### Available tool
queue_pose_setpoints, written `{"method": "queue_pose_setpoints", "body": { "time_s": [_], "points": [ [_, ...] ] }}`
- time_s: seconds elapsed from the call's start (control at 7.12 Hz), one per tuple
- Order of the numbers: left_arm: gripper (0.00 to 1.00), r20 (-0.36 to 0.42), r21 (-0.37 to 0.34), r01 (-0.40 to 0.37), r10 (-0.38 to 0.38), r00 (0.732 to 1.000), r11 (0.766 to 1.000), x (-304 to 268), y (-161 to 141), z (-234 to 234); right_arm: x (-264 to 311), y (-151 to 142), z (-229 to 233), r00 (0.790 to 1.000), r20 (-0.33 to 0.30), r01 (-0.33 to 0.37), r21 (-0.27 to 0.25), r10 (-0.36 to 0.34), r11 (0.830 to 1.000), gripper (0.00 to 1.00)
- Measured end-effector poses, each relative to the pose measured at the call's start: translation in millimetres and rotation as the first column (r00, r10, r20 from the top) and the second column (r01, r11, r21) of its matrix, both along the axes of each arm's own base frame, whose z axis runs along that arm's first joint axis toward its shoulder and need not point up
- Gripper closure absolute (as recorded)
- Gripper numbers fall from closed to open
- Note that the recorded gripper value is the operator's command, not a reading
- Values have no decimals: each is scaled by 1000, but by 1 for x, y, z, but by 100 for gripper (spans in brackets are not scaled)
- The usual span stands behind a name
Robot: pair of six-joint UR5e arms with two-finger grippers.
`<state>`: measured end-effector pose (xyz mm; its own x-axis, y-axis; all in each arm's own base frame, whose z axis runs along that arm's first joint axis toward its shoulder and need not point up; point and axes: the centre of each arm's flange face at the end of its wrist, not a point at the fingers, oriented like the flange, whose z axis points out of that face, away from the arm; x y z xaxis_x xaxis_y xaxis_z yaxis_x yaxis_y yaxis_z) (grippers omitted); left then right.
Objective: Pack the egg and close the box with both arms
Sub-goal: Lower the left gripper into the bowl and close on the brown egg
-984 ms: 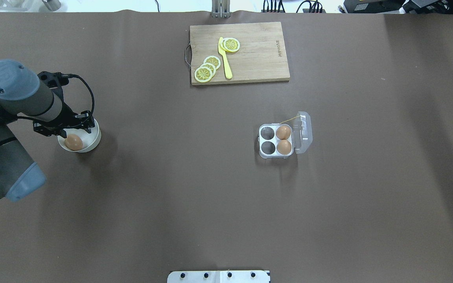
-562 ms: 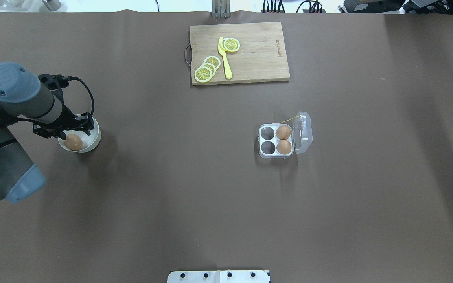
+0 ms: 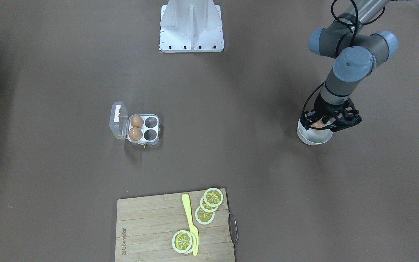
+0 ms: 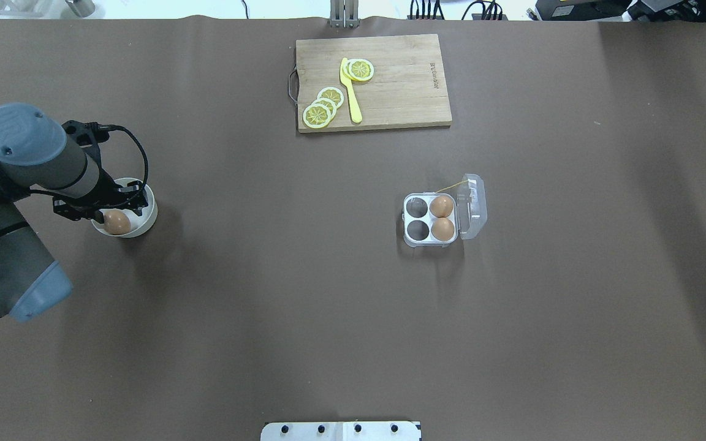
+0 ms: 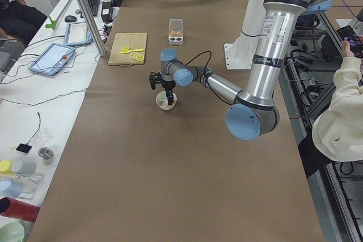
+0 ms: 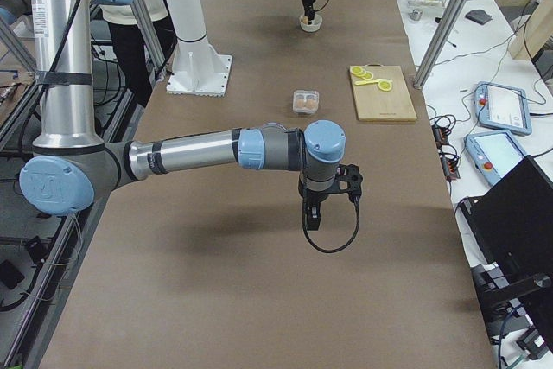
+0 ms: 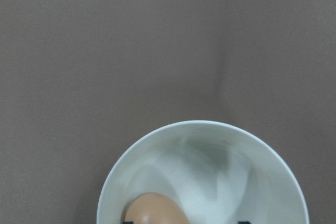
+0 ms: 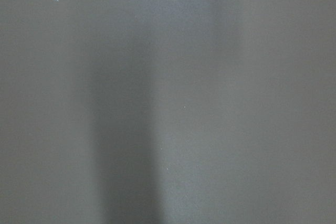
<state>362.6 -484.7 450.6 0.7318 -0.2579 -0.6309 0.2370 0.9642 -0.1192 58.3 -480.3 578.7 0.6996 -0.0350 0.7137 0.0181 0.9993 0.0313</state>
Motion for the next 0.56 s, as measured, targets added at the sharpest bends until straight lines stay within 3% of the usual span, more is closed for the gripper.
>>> {"method": "queue_pose_setpoints", "body": {
  "time_s": [0.56],
  "points": [
    [26, 6, -6, -11, 11, 1000, 1000, 5, 4, 4, 0, 0, 0, 1000, -1, 1, 1, -1, 1000, 0]
  ]
}}
